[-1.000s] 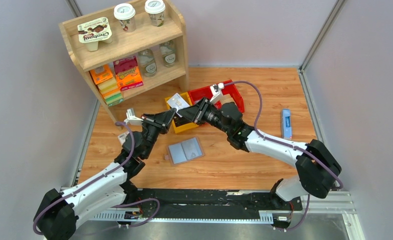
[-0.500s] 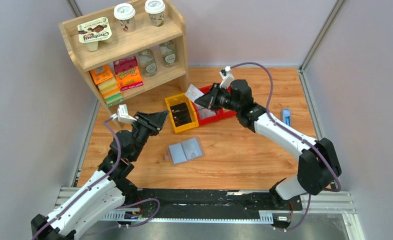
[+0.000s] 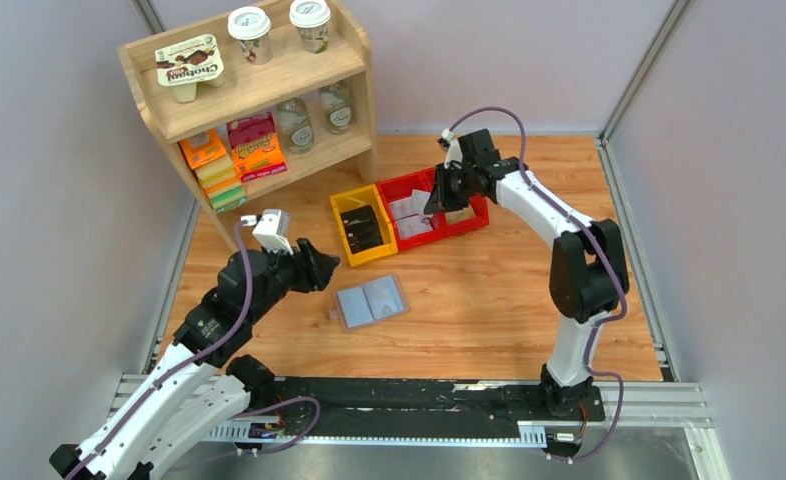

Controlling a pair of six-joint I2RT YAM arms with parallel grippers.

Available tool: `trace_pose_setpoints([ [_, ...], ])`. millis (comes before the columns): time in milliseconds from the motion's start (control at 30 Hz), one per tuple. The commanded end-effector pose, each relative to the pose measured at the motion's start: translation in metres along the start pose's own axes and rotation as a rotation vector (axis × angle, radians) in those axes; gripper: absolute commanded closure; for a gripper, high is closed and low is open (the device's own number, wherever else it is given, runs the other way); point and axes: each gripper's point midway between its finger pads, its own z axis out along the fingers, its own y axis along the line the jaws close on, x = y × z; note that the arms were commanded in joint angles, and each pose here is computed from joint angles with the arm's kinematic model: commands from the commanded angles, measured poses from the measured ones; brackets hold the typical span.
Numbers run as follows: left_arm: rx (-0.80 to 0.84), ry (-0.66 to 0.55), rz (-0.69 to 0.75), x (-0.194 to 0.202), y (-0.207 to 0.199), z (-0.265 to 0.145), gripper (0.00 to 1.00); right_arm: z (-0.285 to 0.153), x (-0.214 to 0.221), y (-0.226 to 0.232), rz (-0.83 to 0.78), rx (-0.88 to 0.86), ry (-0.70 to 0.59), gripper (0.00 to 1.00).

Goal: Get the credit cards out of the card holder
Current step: Place the credit card in the storage box.

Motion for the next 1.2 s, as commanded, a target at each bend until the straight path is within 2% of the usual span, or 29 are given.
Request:
trace_pose_setpoints([
  [0, -0.008, 0.082, 0.104, 0.009, 0.005, -0.012, 0.36, 0.011, 0.014, -0.002, -0.079, -0.026, 0.138, 1.0],
  [300, -0.049, 0.121, 0.06, 0.028, 0.018, -0.023, 0.37, 0.034, 0.029, 0.005, -0.135, -0.159, 0.256, 1.0],
  [700, -0.074, 0.16, 0.005, 0.042, 0.024, -0.03, 0.38, 0.061, 0.047, -0.002, -0.209, -0.165, 0.367, 0.96],
  [933, -0.074, 0.177, -0.034, 0.05, 0.024, -0.03, 0.39, 0.07, 0.044, -0.009, -0.237, -0.118, 0.378, 0.88],
  [1067, -0.082, 0.181, -0.049, 0.053, 0.026, -0.031, 0.4, 0.069, 0.034, -0.014, -0.246, -0.067, 0.347, 0.81],
  [1167, -0.087, 0.175, -0.06, 0.053, 0.027, -0.032, 0.4, 0.067, 0.022, -0.015, -0.253, -0.029, 0.305, 0.8],
])
